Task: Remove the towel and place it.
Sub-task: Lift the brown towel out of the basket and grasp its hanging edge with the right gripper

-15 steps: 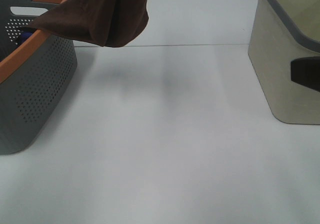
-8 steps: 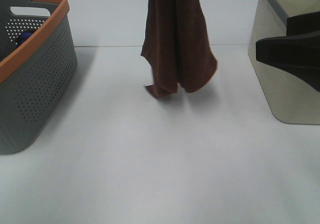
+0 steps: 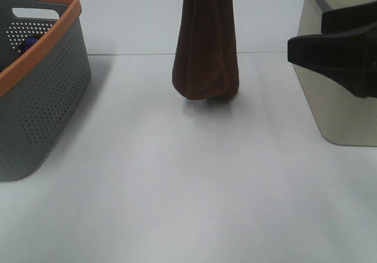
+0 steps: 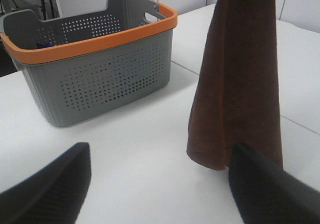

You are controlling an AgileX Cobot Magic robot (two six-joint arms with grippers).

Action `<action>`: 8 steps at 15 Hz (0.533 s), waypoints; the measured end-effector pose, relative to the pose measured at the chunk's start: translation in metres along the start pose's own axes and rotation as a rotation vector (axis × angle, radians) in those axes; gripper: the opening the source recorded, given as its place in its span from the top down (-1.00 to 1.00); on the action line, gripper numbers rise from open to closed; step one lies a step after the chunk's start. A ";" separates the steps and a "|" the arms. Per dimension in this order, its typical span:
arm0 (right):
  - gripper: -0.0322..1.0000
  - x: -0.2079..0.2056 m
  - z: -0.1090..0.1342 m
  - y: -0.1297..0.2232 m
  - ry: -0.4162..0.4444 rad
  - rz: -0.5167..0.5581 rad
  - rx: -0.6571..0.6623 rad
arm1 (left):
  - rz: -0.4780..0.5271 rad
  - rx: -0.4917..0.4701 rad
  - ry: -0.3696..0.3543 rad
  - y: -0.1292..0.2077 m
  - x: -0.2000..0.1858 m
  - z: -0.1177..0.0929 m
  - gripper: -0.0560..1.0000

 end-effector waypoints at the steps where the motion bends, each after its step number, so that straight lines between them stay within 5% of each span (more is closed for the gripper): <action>1: -0.53 0.005 0.000 0.001 -0.022 -0.005 0.017 | -0.008 -0.008 0.008 -0.001 0.000 -0.001 0.89; 8: -0.53 0.065 -0.022 0.007 -0.159 0.058 0.085 | -0.029 -0.030 0.030 -0.003 0.000 -0.003 0.89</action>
Point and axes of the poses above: a point on each arm's last joint axis where the gripper is mounted, x pointing out along that axis toward the gripper, z along the wrist's bending axis when the last joint is at zero, y = z × x, the point moved 2 cm from there along x, pointing out along that axis toward the gripper, and after that the axes turned 6 degrees about x, right-handed, at the moved point
